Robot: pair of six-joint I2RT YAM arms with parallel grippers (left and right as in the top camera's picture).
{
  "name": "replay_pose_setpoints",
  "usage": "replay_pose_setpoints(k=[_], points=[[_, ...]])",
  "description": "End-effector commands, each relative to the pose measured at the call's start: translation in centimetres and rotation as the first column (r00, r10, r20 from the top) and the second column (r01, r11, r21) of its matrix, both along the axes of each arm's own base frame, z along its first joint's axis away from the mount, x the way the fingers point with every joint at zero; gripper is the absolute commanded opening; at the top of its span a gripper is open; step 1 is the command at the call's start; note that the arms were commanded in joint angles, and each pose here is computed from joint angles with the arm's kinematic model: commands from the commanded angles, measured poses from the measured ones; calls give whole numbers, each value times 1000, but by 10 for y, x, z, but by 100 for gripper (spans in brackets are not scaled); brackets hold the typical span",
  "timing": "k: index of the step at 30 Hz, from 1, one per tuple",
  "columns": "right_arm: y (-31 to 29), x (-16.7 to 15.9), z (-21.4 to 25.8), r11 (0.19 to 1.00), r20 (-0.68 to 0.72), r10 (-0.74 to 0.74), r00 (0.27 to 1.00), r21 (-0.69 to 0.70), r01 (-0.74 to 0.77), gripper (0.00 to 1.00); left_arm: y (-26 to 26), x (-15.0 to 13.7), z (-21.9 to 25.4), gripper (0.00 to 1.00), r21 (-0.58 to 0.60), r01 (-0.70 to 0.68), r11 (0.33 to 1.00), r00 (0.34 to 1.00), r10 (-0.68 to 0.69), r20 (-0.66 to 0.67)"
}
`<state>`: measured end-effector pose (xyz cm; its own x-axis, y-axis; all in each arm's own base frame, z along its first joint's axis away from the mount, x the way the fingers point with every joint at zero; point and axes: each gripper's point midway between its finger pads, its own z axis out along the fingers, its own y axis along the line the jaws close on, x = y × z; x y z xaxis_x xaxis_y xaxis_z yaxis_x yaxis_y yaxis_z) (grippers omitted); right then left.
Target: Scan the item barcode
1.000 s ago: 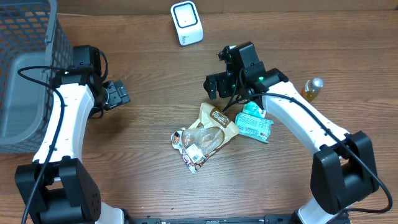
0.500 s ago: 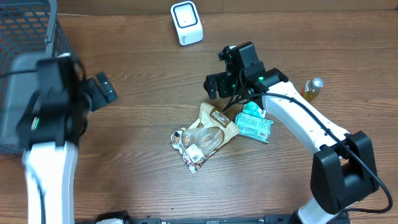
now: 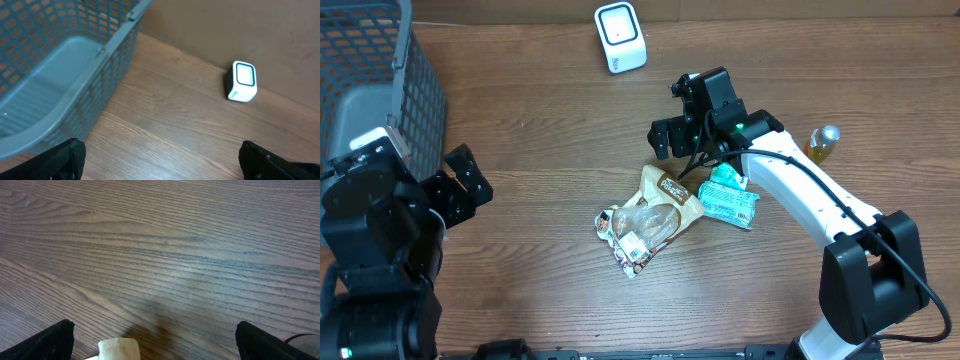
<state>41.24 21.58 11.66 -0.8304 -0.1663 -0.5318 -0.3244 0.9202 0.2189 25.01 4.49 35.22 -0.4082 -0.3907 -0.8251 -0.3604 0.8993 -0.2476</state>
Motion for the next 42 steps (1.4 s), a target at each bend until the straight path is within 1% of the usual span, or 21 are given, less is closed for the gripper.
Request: replay_pose_setpoints(k=[1, 10, 11, 14, 17, 18, 22, 30, 31, 33, 36, 38, 40, 41, 42], points=[[-1, 0, 0, 1000, 4, -11, 1000, -3, 11, 100, 12, -14, -14, 100, 65, -59, 996, 998, 60, -17], [-1, 0, 0, 1000, 3, -11, 1000, -3, 11, 100, 13, -52, -117, 100, 76, -69, 995, 983, 81, -164], [-1, 0, 0, 1000, 3, -11, 1000, -4, 11, 100, 11, -60, -139, 100, 74, -60, 995, 979, 73, -192], [-1, 0, 0, 1000, 3, -11, 1000, -3, 11, 100, 8, -74, -168, 100, 69, -52, 996, 969, 67, -237], [-1, 0, 0, 1000, 3, -11, 1000, -3, 11, 100, 7, -95, -193, 99, 66, -47, 997, 947, 66, -315], [-1, 0, 0, 1000, 3, -11, 1000, -3, 11, 100, 6, -100, -197, 100, 61, -53, 997, 942, 70, -328], [-1, 0, 0, 1000, 3, -11, 1000, -3, 11, 100, 4, -100, -197, 100, 58, -44, 997, 952, 60, -301], [-1, 0, 0, 1000, 3, -11, 1000, -3, 11, 100, 4, -99, -211, 100, 53, -46, 998, 947, 60, -316], [-1, 0, 0, 1000, 3, -11, 1000, -3, 11, 100, 3, -98, -209, 100, 40, -56, 998, 951, 65, -301], [-1, 0, 0, 1000, 3, -11, 1000, -4, 11, 100, 3, -87, -198, 99, -5, -94, 996, 971, 91, -220], [-1, 0, 0, 1000, 3, -11, 1000, -4, 11, 100, -1, -66, -171, 100, -24, -66, 998, 995, 64, -74], [-1, 0, 0, 1000, 3, -11, 1000, -3, 11, 100, -8, -46, -139, 100, -24, -9, 1000, 996, 11, 90], [-1, 0, 0, 1000, 3, -11, 1000, -3, 11, 100, -16, -33, -108, 100, 17, 59, 998, 971, -61, 232], [-1, 0, 0, 1000, 3, -11, 1000, -3, 11, 100, -20, -28, -91, 100, 48, 89, 995, 947, -100, 306], [-1, 0, 0, 1000, 3, -11, 1000, -3, 11, 100, -25, -23, -70, 99, 91, 119, 989, 907, -146, 395]])
